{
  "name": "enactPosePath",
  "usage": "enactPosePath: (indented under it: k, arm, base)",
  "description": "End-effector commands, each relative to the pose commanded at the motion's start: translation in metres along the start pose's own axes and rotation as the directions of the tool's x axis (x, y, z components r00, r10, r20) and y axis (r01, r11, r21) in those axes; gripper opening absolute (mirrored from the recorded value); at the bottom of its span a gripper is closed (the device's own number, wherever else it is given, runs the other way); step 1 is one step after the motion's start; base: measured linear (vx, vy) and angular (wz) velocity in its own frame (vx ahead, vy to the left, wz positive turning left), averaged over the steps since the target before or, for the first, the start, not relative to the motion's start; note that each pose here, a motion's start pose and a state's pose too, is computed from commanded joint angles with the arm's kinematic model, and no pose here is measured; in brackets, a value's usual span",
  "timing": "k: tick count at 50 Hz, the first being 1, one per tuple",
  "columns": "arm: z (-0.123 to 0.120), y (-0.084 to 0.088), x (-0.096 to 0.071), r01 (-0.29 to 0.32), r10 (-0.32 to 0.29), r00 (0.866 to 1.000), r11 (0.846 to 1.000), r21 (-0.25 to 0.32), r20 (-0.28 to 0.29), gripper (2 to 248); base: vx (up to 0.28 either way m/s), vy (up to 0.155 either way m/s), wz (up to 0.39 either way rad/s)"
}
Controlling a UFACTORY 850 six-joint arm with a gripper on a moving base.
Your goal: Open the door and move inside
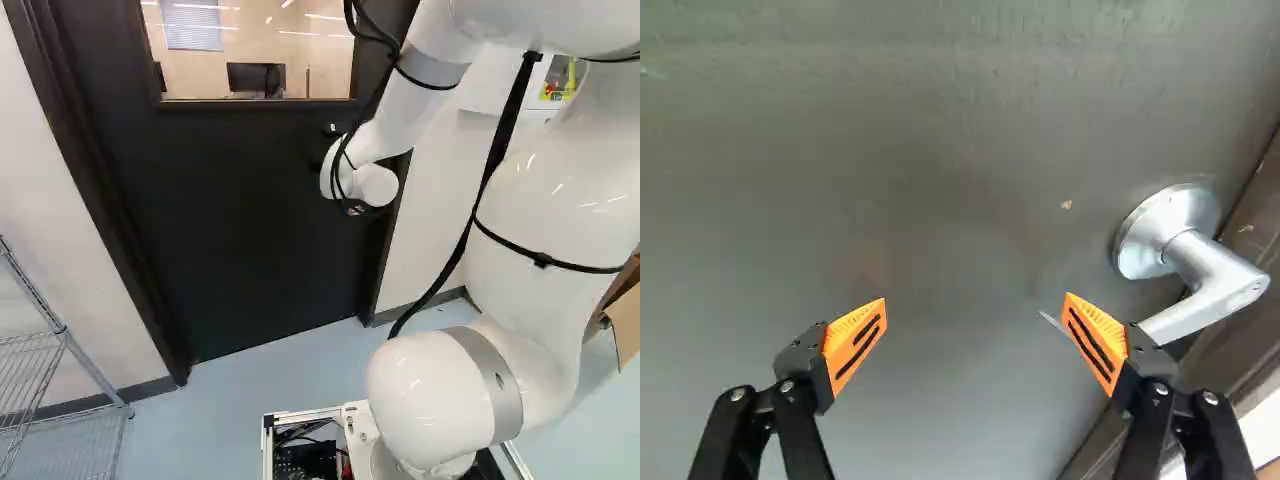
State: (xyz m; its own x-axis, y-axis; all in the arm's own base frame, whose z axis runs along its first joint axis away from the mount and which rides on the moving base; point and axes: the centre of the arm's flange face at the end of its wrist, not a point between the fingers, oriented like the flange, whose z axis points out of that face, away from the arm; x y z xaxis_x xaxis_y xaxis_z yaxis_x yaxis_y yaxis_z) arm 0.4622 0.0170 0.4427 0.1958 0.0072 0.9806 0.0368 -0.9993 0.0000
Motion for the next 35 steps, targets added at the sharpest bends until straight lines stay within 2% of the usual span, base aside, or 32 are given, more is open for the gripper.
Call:
enactPosePath:
  k: [35]
  arm:
    - [-0.011, -0.001, -0.039, 0.0, 0.0, 0.997, 1.0, 0.001, 0.083, 247]
  base:
    - [0.0, 0.0, 0.0]
